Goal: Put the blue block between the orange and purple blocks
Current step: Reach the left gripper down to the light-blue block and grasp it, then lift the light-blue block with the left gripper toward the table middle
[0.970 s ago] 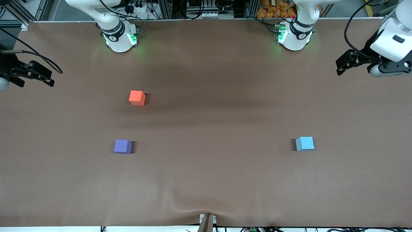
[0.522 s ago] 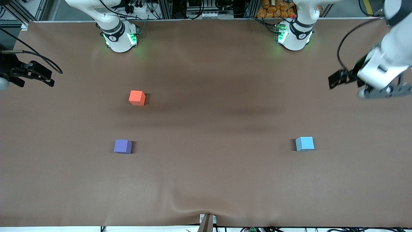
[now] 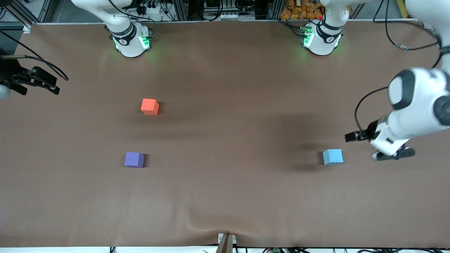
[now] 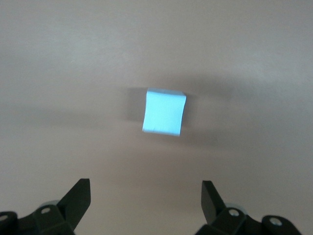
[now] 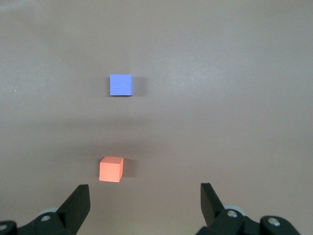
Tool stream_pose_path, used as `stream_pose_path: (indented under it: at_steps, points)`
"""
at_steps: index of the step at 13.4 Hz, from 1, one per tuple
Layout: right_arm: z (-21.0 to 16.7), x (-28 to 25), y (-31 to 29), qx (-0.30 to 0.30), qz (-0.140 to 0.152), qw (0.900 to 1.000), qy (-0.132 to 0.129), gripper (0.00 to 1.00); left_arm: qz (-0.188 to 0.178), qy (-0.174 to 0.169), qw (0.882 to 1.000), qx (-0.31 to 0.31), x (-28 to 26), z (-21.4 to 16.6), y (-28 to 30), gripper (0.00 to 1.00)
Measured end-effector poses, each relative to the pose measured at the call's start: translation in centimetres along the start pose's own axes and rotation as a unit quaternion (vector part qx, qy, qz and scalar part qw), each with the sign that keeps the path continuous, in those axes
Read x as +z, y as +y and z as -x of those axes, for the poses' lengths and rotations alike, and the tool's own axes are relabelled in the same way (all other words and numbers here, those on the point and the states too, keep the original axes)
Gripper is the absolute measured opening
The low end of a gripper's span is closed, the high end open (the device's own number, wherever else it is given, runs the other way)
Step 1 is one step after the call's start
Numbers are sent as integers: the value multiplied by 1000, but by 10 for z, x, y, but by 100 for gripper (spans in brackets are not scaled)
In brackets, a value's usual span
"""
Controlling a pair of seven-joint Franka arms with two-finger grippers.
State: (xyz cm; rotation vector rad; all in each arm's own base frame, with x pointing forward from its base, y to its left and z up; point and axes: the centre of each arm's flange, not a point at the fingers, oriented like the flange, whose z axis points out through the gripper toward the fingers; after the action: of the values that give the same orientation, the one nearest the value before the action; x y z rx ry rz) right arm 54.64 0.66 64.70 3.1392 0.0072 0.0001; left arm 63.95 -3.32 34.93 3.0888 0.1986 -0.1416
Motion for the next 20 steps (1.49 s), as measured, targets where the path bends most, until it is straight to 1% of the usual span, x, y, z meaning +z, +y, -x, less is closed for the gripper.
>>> stream_pose_path:
  at_steps: [2, 4, 10, 16, 17, 20]
  points:
    - [0, 0, 0, 0, 0, 1000, 0, 100, 9, 7, 1000, 1, 43, -8, 2, 100]
    - [0, 0, 0, 0, 0, 1000, 0, 100, 14, 8, 1000, 1, 74, -10, 3, 100]
    - [0, 0, 1, 1, 0, 1000, -1, 100, 22, 16, 1000, 3, 104, -15, 9, 100]
    - [0, 0, 1, 0, 0, 1000, -1, 100, 27, 10, 1000, -2, 138, -20, 6, 100]
    - [0, 0, 1, 0, 0, 1000, -1, 100, 28, 9, 1000, -3, 140, -22, 5, 93]
    - [0, 0, 1, 0, 0, 1000, -1, 100, 29, 9, 1000, -3, 144, -25, 6, 58]
